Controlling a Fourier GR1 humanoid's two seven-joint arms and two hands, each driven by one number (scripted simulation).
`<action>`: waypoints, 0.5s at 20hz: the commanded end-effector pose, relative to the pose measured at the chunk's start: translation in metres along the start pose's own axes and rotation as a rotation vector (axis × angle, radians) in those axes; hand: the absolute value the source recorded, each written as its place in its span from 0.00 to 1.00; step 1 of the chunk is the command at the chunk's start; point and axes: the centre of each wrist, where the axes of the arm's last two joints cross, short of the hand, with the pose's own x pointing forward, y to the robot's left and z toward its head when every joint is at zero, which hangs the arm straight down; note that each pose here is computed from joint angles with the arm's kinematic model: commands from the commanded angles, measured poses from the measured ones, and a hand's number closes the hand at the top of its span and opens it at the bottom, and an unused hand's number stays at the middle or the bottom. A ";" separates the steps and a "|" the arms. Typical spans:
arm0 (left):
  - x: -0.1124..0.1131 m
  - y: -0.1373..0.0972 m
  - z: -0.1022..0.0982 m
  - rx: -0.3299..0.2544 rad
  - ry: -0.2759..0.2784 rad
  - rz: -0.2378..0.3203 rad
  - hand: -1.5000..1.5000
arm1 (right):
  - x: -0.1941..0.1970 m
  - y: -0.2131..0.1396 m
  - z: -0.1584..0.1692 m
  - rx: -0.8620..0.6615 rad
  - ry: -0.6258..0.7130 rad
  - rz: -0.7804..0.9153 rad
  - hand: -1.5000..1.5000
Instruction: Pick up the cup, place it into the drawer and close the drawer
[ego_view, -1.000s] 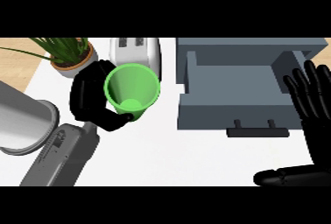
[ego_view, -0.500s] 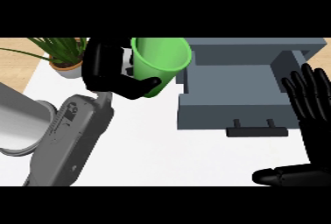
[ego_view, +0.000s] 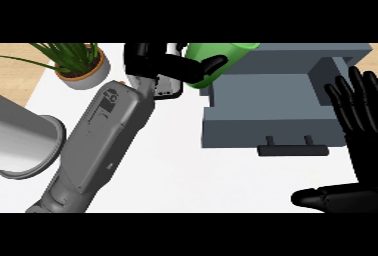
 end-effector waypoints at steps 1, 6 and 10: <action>-0.006 -0.035 -0.006 -0.021 0.028 -0.038 1.00 | -0.011 -0.005 0.010 -0.002 0.014 -0.003 0.00; -0.024 -0.034 -0.023 0.001 0.053 -0.038 1.00 | 0.000 0.003 -0.020 0.013 -0.002 0.013 0.00; -0.019 -0.056 -0.040 0.026 0.082 -0.085 1.00 | -0.013 0.004 -0.006 0.017 -0.023 0.004 0.00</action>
